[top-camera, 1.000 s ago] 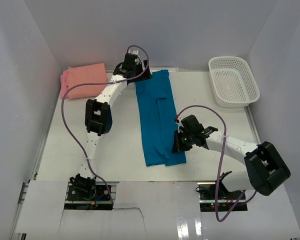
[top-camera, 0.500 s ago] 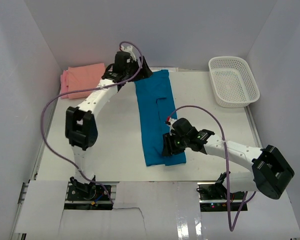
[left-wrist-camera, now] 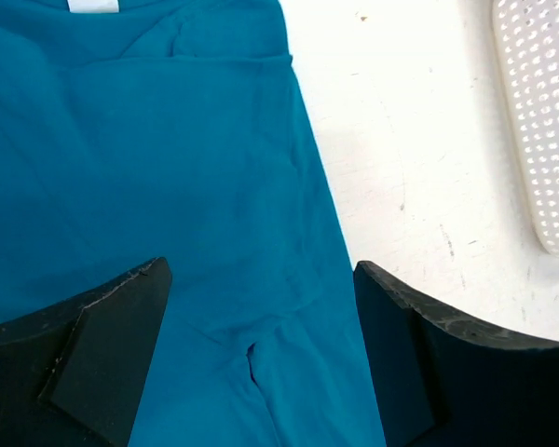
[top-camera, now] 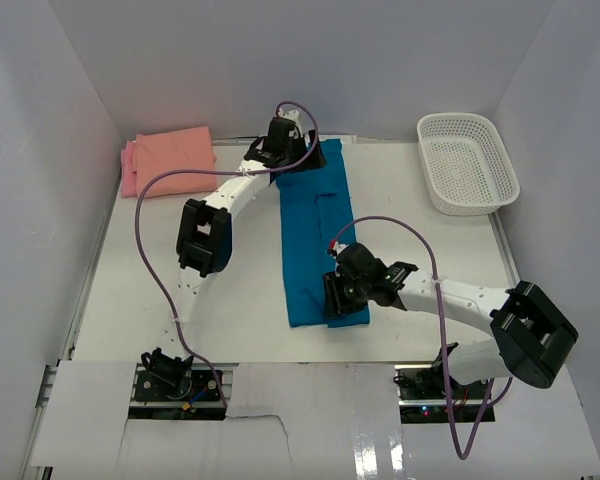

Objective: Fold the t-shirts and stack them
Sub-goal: Rotate the tshirt 90 degrees, then grab the bottom of the folded rectangular tshirt with both arms

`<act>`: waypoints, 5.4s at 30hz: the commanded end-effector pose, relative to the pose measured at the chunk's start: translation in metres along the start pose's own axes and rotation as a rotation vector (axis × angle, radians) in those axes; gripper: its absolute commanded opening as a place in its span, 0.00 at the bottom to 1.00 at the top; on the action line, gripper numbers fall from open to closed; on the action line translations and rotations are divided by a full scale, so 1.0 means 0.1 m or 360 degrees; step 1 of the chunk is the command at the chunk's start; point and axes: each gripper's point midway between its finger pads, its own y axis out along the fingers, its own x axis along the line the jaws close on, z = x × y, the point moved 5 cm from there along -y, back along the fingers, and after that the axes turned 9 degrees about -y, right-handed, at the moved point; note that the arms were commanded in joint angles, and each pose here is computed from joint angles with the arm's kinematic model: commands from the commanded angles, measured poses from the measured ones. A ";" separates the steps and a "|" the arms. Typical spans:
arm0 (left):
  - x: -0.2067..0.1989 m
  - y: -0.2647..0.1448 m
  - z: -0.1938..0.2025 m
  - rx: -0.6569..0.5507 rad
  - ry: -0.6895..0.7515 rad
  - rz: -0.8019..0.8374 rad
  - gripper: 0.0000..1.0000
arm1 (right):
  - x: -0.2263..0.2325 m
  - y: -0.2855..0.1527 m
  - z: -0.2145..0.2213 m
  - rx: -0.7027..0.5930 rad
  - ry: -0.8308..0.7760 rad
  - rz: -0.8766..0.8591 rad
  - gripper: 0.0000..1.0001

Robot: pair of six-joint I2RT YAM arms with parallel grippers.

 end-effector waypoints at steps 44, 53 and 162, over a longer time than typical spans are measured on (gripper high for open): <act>0.46 0.14 0.02 0.0022 0.0101 -0.0203 0.92 | 0.19 -0.01 0.38 -0.0068 0.0712 -0.0350 0.20; 0.43 0.13 -0.02 0.0019 0.0104 -0.0193 0.92 | 0.10 -0.18 0.29 -0.0090 0.0617 -0.0128 0.44; 0.19 -2.74 3.26 0.0631 -0.0289 -0.0499 0.93 | -0.84 -0.30 0.78 0.0152 0.0469 0.0416 0.50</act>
